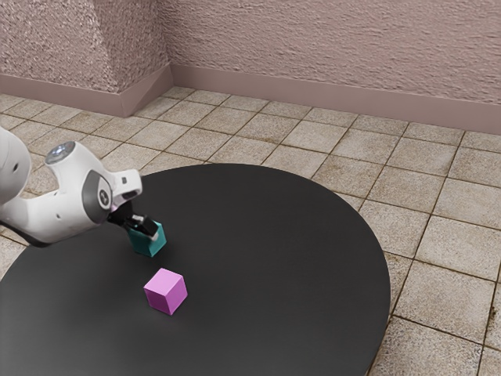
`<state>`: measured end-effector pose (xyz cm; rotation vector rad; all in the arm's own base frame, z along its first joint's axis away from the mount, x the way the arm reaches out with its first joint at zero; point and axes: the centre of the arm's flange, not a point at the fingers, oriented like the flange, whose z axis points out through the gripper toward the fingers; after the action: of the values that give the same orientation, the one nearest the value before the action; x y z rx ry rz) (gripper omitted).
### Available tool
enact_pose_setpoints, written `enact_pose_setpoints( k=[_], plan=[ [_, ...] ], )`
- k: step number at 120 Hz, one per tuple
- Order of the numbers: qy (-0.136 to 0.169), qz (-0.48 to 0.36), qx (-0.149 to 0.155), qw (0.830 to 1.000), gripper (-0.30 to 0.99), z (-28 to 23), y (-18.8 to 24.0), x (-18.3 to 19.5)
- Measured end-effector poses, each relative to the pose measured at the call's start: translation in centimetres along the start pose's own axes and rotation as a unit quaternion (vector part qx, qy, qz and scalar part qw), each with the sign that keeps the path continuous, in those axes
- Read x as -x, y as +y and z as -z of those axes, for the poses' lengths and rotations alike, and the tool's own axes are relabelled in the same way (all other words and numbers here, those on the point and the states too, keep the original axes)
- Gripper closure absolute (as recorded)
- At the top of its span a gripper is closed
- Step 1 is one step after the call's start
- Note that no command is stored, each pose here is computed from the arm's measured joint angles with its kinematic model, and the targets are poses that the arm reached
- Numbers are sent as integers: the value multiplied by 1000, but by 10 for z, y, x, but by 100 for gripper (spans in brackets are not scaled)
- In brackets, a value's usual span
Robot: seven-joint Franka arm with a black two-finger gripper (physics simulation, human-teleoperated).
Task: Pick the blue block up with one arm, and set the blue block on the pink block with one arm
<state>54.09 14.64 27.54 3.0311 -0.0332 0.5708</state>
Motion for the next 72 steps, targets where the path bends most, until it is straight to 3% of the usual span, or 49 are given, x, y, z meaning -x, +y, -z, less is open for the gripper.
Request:
enact_pose_setpoints(
  k=[72],
  plan=[
    [5, -72, 0, 997, 10, -15, -16, -11]
  ],
)
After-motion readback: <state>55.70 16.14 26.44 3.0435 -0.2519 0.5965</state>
